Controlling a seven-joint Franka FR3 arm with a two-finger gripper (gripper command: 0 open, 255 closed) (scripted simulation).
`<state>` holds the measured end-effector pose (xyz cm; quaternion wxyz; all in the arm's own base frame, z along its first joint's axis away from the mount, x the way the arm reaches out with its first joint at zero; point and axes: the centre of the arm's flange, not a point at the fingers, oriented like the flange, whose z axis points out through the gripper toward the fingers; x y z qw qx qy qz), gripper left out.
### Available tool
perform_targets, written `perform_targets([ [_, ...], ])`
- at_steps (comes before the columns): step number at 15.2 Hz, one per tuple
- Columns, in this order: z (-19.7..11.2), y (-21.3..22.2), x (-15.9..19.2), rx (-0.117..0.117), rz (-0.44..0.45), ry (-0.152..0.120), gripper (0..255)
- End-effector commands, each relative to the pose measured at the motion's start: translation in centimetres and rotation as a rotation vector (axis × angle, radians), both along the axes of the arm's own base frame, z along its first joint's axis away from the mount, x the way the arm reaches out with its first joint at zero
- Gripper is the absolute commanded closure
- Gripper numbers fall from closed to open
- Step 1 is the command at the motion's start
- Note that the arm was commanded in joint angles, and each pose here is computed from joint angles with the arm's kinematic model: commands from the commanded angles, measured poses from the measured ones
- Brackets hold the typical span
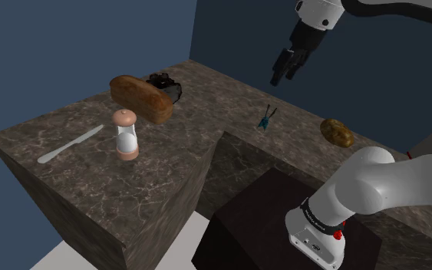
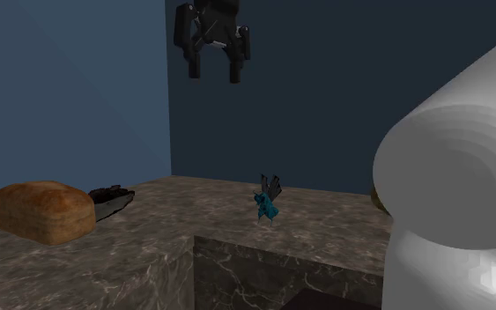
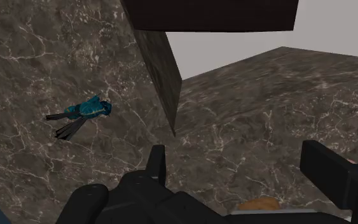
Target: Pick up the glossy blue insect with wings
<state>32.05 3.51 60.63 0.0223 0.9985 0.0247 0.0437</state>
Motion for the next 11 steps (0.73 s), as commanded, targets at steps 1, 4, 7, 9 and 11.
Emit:
perform_targets([
  [1, 0.0, 0.0, 0.0, 0.0, 0.0, 0.0, 0],
  [4, -2.6, -2.6, 1.4, 0.014, -0.09, -0.021, 0],
  [7, -5.1, -5.3, 2.7, 0.028, -0.181, -0.042, 0],
  [9, -6.9, -7.1, 3.4, 0.037, -0.241, -0.056, 0],
  [11, -8.6, -9.0, 4.1, 0.047, -0.301, -0.07, 0],
])
